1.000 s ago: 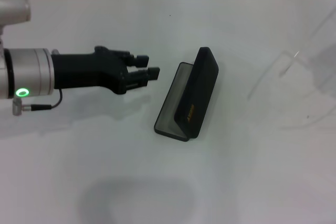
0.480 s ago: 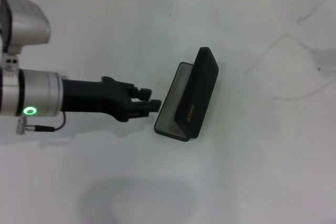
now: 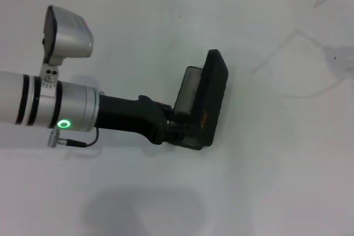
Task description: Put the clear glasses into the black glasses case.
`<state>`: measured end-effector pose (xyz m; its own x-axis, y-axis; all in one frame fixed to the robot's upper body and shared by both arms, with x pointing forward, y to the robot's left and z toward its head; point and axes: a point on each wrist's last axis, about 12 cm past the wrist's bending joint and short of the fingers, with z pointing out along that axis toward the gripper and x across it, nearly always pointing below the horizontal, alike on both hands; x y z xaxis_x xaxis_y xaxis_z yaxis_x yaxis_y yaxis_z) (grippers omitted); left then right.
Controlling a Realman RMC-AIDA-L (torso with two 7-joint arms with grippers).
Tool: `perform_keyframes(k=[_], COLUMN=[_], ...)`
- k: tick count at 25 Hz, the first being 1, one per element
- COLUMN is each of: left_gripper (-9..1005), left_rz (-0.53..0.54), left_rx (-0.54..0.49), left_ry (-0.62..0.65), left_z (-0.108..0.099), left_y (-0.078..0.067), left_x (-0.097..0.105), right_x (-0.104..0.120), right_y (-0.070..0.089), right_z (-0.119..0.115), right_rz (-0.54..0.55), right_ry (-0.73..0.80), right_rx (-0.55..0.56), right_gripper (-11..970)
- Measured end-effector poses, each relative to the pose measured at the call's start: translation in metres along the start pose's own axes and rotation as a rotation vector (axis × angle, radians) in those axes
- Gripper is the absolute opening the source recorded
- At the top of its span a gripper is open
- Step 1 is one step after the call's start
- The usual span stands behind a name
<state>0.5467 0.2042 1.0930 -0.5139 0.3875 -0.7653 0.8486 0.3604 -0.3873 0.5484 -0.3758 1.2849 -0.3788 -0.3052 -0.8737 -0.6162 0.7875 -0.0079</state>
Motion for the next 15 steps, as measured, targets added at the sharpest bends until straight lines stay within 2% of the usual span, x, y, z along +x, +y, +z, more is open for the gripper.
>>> perform_keyframes(k=[15], left_gripper=[379], left_rz=[0.019], left_rx=[0.079], left_ry=[0.015], left_z=[0.016], left_y=[-0.013], left_x=[0.0], right_x=[0.004], right_y=[-0.003], right_z=[-0.003], right_rz=[0.025], right_ry=[-0.012], right_rx=[0.008], right_gripper=[52])
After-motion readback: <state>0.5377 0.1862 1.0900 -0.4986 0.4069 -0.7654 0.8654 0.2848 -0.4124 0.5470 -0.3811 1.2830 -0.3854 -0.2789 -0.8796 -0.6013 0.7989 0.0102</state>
